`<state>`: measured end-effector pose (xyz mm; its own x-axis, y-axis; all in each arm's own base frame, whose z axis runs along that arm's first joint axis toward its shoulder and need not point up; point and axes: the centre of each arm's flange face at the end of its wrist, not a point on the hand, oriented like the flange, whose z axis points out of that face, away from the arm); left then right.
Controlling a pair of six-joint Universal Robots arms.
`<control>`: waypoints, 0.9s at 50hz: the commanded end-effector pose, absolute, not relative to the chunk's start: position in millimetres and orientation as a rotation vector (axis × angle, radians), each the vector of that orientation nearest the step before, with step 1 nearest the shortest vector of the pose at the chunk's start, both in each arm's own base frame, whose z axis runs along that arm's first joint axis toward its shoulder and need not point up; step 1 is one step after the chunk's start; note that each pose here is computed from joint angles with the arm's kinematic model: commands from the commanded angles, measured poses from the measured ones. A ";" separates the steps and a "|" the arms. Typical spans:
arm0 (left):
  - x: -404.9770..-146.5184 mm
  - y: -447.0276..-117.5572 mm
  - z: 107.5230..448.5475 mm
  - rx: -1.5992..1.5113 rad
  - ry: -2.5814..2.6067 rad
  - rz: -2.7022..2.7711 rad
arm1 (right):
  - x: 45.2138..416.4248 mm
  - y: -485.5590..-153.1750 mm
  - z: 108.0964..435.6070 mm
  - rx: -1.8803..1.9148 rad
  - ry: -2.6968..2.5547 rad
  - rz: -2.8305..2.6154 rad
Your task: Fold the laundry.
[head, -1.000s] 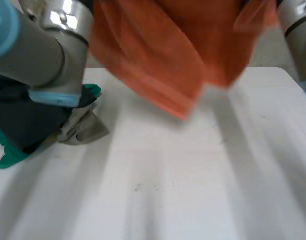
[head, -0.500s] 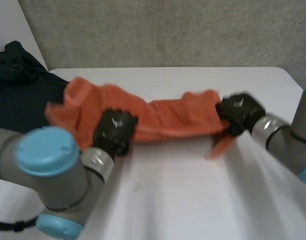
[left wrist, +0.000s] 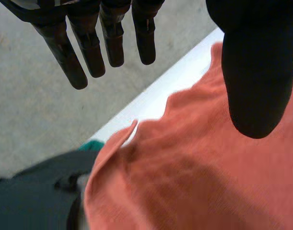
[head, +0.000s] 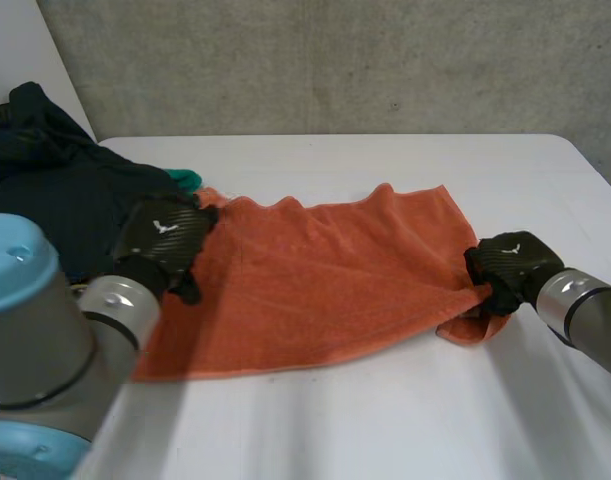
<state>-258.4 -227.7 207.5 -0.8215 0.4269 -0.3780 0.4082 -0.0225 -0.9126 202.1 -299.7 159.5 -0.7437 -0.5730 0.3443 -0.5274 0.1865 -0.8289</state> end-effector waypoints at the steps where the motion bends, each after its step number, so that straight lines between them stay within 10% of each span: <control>1: -219.7 -244.3 176.3 -0.965 -2.279 1.792 | 192.9 -309.3 162.2 -1.063 2.395 -1.659; 45: -199.9 -222.3 113.4 -1.403 -2.320 1.689 | 195.3 -306.6 155.0 -1.058 2.386 -1.624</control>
